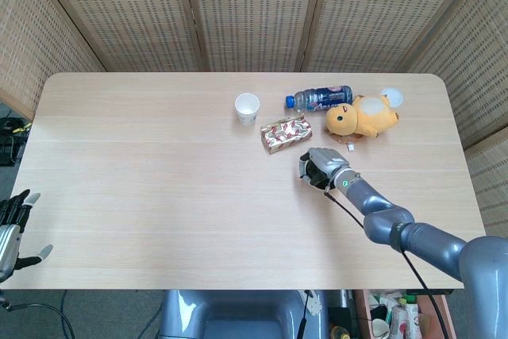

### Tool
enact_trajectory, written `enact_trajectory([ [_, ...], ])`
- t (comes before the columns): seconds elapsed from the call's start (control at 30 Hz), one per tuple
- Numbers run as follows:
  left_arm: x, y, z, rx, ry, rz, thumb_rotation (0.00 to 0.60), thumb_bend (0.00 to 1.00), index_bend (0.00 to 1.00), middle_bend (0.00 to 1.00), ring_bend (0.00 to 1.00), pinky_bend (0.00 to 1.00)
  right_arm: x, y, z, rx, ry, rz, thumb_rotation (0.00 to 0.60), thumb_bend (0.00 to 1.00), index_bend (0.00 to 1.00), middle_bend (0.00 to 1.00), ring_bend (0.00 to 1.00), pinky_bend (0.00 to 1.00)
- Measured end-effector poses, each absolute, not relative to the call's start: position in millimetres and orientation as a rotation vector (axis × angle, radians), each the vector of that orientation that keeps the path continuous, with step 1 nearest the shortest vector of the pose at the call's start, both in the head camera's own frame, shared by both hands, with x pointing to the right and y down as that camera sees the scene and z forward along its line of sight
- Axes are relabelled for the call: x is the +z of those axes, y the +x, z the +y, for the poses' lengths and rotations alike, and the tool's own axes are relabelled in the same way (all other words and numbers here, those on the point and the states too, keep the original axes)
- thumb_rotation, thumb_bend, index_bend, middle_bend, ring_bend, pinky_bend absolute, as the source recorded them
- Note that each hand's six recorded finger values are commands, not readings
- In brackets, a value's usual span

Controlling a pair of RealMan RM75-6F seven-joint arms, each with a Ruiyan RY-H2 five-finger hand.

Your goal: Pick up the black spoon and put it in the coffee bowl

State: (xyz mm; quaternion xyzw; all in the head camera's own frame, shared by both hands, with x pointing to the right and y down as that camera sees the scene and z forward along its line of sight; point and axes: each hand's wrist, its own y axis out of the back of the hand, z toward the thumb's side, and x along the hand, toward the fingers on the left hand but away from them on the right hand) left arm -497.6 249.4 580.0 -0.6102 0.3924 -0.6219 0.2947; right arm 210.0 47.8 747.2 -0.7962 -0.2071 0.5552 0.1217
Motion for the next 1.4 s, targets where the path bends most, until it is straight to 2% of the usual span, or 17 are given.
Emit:
enact_trajectory([
  [0.47,580.9,-495.8,247.8,-1.642,-1.632,1.045,0.6,0.22,0.0,0.0,0.0,0.0,738.1,208.0,63.6,1.586,-2.364,-0.575,0.6,0.73,0.81,0.94,0.94,1.0],
  [0.5,580.6,-495.7,247.5,-1.641,-1.632,1.045,0.6,0.22,0.0,0.0,0.0,0.0,737.3,209.6,63.2,1.586,-2.361,-0.583,0.6,0.68,0.81,0.94,0.94,1.0],
  [0.57,579.9,-495.9,247.4,-1.639,-1.63,1.046,0.6,0.22,0.0,0.0,0.0,0.0,735.9,212.8,63.1,1.584,-2.357,-0.598,0.6,0.48,0.81,0.94,0.94,1.0],
  [0.63,579.4,-495.8,247.5,-1.638,-1.63,1.047,0.6,0.22,0.0,0.0,0.0,0.0,735.1,214.5,63.1,1.582,-2.352,-0.605,0.6,0.2,0.77,0.94,0.94,1.0],
  [0.7,578.9,-495.6,248.2,-1.637,-1.632,1.048,0.6,0.22,0.0,0.0,0.0,0.0,734.5,216.5,63.2,1.577,-2.341,-0.61,0.6,0.06,0.72,0.94,0.94,1.0],
  [0.73,578.7,-495.6,248.5,-1.637,-1.633,1.049,0.6,0.22,0.0,0.0,0.0,0.0,734.3,217.3,63.6,1.575,-2.337,-0.612,0.6,0.02,0.7,0.94,0.94,1.0],
  [1.4,576.4,-496.1,250.8,-1.644,-1.636,1.048,0.6,0.22,0.0,0.0,0.0,0.0,732.6,224.0,63.2,1.579,-2.283,-0.665,0.6,0.0,0.58,0.94,0.94,1.0],
])
